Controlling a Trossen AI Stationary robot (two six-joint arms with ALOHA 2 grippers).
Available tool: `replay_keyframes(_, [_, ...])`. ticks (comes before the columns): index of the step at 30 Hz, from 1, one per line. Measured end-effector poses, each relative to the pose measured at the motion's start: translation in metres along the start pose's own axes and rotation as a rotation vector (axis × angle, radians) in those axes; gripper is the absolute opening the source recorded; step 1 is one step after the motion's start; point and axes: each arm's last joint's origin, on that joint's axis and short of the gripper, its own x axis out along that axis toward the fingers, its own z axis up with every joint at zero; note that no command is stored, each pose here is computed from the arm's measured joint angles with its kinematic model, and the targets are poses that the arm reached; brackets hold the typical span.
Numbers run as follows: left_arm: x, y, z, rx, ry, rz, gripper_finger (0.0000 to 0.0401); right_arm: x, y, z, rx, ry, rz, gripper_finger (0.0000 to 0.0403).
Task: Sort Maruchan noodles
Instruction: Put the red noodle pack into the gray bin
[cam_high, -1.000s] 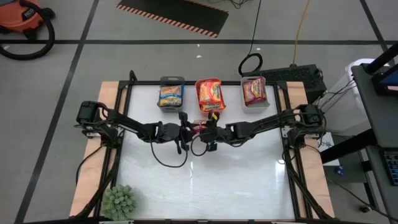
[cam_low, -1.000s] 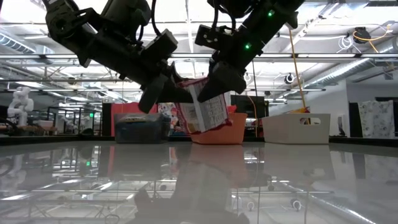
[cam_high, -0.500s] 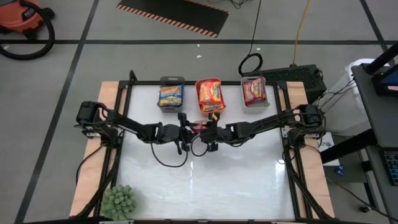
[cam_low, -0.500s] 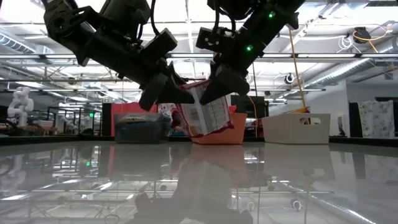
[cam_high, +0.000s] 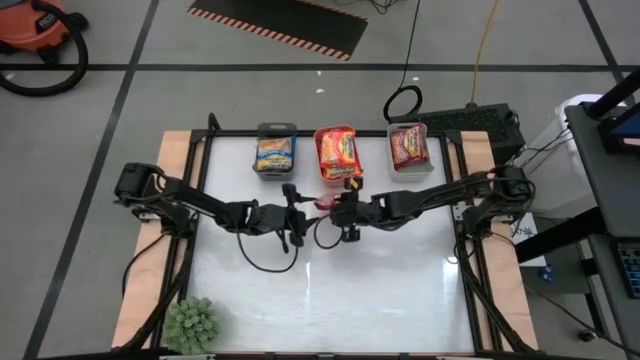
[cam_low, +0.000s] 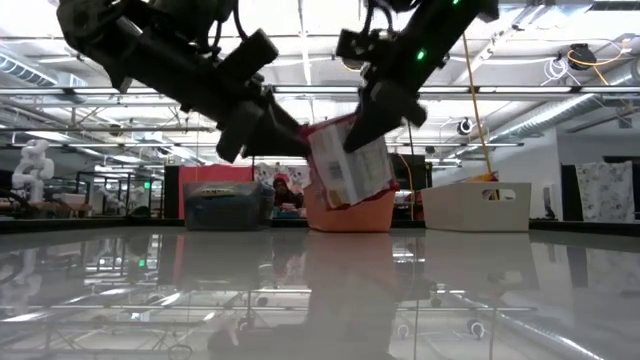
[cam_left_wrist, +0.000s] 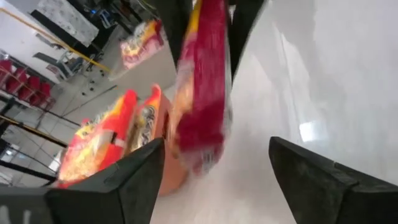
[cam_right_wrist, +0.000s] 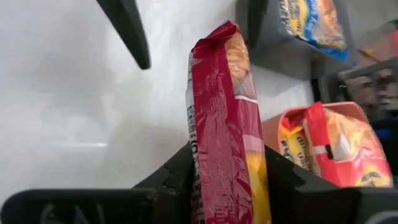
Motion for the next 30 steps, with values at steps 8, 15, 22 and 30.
replay_keyframes(8, [-0.002,0.009,-0.004,-0.100,0.049,-0.001,0.0292,-0.039,-0.006,-0.002,0.091,-0.011,0.054,0.0108])
replay_keyframes(15, [0.001,0.015,-0.011,-0.168,0.075,-0.062,0.0292,-0.069,-0.020,-0.007,0.129,-0.010,-0.139,0.0108])
replay_keyframes(22, [0.002,0.014,-0.011,-0.224,0.054,-0.130,0.0292,-0.094,-0.048,-0.017,-0.068,0.024,-0.264,0.0108])
replay_keyframes(30, [0.002,0.014,-0.011,-0.225,0.053,-0.130,0.0292,-0.117,-0.096,-0.041,-0.044,0.092,-0.358,0.0109])
